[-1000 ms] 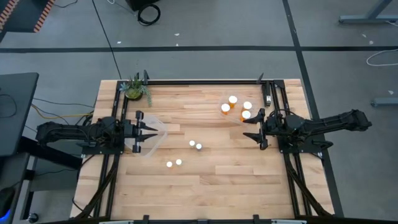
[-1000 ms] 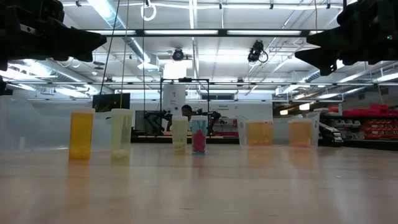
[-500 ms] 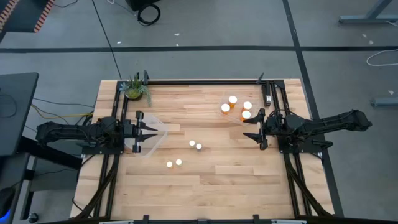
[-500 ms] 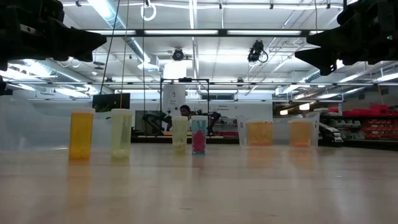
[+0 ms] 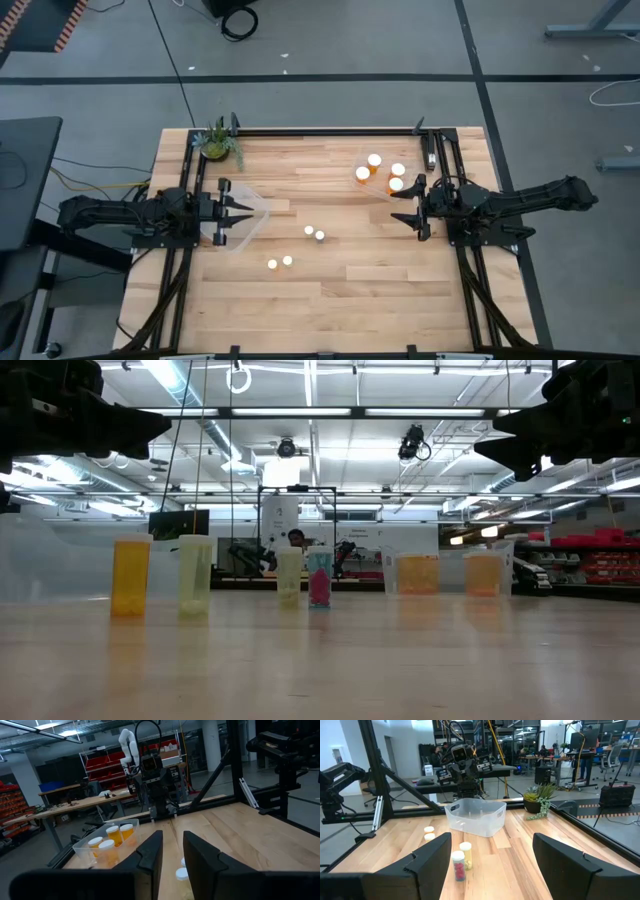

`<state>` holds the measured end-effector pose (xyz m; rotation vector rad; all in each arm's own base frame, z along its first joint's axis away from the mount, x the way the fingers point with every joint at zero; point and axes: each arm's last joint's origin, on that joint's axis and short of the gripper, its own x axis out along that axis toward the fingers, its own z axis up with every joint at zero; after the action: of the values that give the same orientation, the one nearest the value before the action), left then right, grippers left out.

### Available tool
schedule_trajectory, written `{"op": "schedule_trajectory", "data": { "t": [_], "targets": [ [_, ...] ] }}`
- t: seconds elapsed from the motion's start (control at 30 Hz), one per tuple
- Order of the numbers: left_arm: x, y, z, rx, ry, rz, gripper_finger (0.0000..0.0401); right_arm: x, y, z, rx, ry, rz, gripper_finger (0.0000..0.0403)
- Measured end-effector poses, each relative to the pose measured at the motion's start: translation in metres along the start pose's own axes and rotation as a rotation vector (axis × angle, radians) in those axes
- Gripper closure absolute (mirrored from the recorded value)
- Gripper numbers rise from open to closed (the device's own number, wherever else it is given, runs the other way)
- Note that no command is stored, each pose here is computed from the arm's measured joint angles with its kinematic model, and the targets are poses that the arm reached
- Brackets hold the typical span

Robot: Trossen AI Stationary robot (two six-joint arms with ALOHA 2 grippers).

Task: Pick and place medicine bottles into bin by pill shape (circle, oval)
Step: Put the small orange pill bottle into the left transparent bin

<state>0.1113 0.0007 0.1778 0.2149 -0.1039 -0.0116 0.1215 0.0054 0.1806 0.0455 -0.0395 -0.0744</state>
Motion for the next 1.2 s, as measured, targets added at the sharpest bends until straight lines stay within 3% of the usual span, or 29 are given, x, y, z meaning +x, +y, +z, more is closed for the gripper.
{"op": "schedule_trajectory", "data": {
  "t": [0.2,0.37,0.5,0.77,0.87,1.03,1.2],
  "targets": [
    [0.000,0.000,0.002,-0.026,-0.018,0.004,0.0320,0.000,0.000,0.000,0.000,0.000,0.000,0.0116],
    [0.000,0.001,0.003,-0.316,-0.027,0.000,0.0323,0.000,0.000,0.000,0.000,0.000,0.000,0.0116],
    [0.000,0.001,0.003,-0.407,-0.028,-0.001,0.0321,0.000,0.000,0.000,0.000,0.000,0.000,0.0116],
    [0.000,0.001,0.004,-0.404,-0.033,0.001,0.0329,0.000,0.000,0.000,0.000,0.000,0.000,0.0116],
    [0.001,0.003,0.011,-0.361,0.029,0.005,0.0335,0.000,0.000,0.000,0.000,0.000,0.000,0.0116],
    [0.009,0.007,0.028,-0.384,0.138,0.007,0.0339,0.000,0.000,0.000,0.000,0.000,-0.001,0.0116],
    [0.023,0.005,0.033,-0.368,0.270,-0.018,0.0318,0.000,0.000,0.000,0.000,0.001,0.000,0.0116]
  ]
}}
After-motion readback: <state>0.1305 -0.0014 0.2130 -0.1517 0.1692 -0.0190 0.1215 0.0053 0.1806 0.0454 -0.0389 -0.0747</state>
